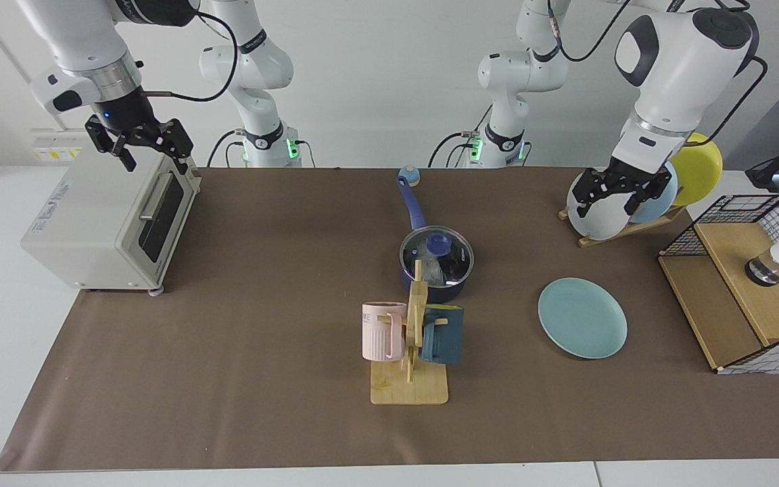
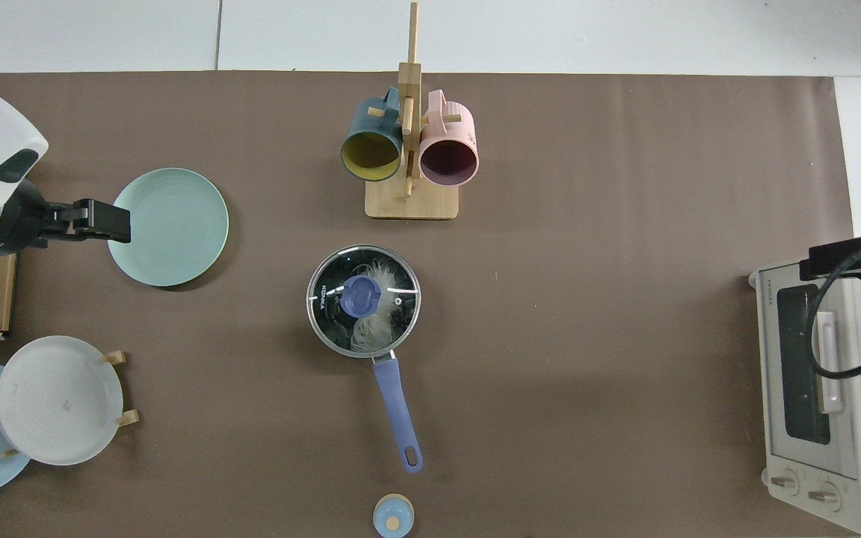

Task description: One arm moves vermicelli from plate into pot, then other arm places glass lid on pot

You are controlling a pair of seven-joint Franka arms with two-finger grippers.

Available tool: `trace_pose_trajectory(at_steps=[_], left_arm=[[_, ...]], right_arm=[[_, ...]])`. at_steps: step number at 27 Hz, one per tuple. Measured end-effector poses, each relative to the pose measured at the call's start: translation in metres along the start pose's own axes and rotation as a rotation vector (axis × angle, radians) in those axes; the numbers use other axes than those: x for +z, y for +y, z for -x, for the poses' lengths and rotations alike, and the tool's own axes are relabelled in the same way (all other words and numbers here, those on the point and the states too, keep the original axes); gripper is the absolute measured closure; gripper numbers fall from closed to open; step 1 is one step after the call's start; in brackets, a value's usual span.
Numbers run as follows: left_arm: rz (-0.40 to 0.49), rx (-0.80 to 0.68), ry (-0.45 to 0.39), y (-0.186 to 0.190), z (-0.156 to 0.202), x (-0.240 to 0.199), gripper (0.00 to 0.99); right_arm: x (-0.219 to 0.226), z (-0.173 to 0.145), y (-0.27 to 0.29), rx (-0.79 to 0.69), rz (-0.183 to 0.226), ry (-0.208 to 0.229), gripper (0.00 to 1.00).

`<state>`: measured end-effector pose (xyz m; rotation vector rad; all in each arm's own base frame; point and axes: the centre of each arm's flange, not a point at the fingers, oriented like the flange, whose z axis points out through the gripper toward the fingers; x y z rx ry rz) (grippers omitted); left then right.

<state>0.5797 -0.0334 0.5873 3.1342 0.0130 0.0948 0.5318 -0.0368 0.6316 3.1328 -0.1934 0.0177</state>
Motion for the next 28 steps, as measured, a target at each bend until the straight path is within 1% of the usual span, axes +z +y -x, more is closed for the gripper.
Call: trace_pose_trajectory(at_steps=[5, 28], left_arm=[[0.0, 0.0, 0.0, 0.0, 0.0, 0.0, 0.0], [0.0, 0.0, 0.002, 0.0, 0.0, -0.001, 0.0]], right_arm=[[0.003, -0.001, -0.014, 0.038, 0.002, -0.006, 0.0], [0.003, 0.0, -0.018, 0.037, -0.003, -0.006, 0.0]])
